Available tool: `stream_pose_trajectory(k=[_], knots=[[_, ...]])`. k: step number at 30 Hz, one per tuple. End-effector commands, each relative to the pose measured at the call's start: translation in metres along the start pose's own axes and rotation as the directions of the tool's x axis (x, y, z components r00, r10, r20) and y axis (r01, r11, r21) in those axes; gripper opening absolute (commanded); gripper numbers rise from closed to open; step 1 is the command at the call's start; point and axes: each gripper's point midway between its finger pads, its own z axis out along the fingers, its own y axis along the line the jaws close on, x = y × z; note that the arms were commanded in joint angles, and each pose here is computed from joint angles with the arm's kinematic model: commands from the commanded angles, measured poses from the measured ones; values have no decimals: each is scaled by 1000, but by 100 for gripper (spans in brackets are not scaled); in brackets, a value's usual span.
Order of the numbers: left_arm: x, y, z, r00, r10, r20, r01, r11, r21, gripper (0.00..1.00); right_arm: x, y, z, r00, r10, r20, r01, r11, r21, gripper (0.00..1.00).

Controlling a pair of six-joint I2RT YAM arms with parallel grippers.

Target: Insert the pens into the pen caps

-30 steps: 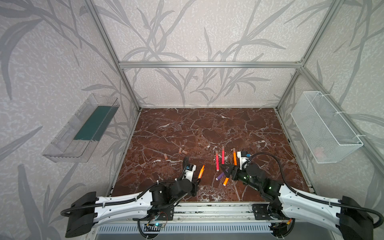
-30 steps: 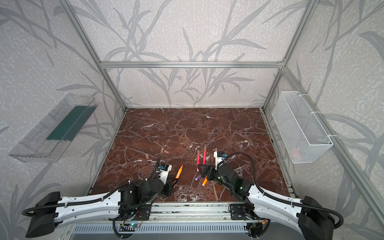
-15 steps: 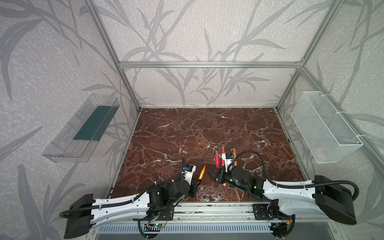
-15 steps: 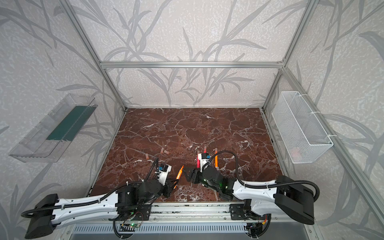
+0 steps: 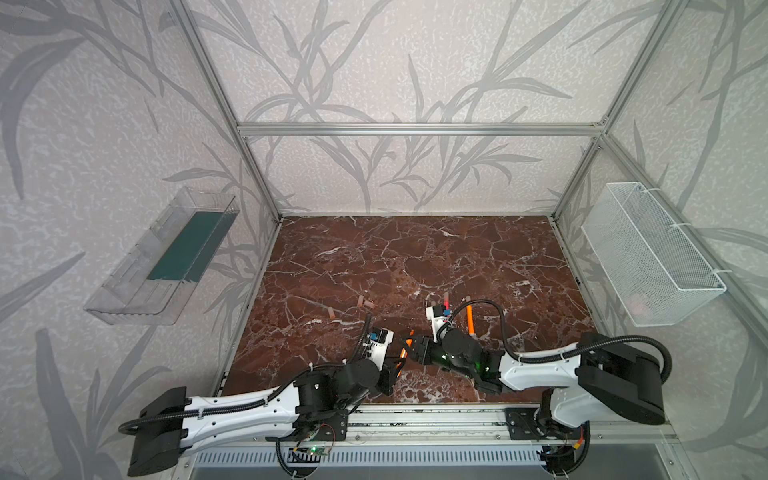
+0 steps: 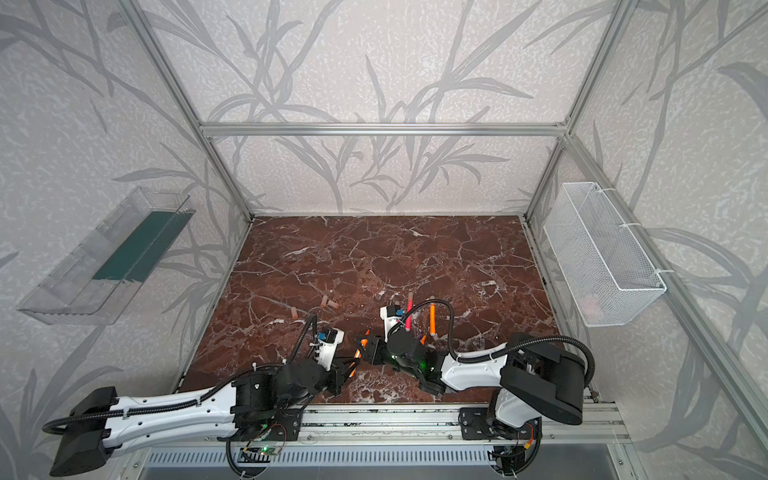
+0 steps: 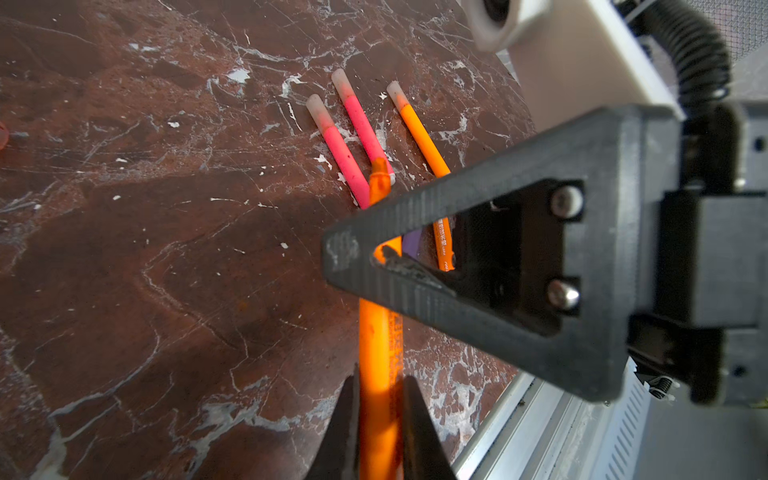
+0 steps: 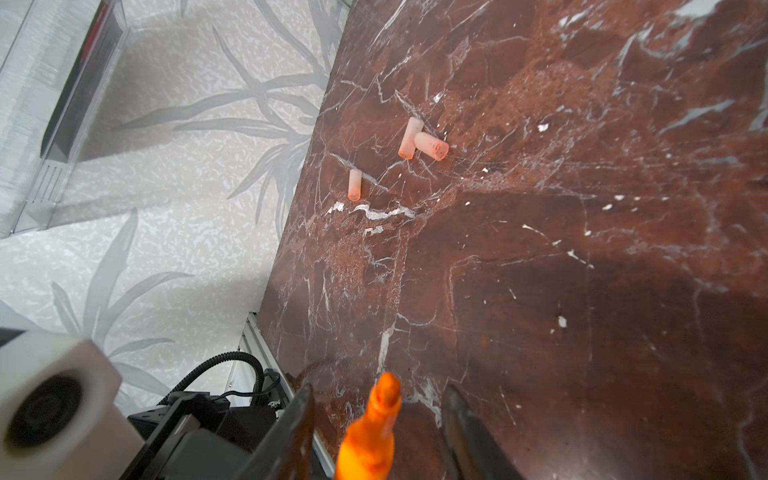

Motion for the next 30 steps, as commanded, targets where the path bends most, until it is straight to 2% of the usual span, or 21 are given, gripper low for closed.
stream_pose_trajectory(k=[1, 3, 8, 10, 23, 30], knots=[[1, 0, 1, 1000, 12, 7, -12, 1000, 6, 3, -3, 23, 7, 1000, 14, 7, -14, 998, -68, 39], [1, 0, 1, 1000, 14, 6, -14, 1000, 4, 3, -2, 22, 9, 1000, 18, 8, -18, 997, -68, 27], [2, 1, 1, 1000, 17, 2, -17, 1000, 1, 5, 2, 22, 11, 999, 36, 19, -34, 997, -64, 5], [3, 1, 1, 1000, 18, 1, -18, 1000, 1, 8, 3, 22, 11, 999, 47, 26, -45, 997, -64, 0], [3, 0, 2, 1000, 22, 8, -22, 1000, 7, 31, 10, 39, 11, 985, 145, 92, -134, 984, -116, 0], [3, 1, 2, 1000, 26, 12, -26, 1000, 10, 32, 16, 36, 21, 966, 243, 91, -227, 960, -162, 0]])
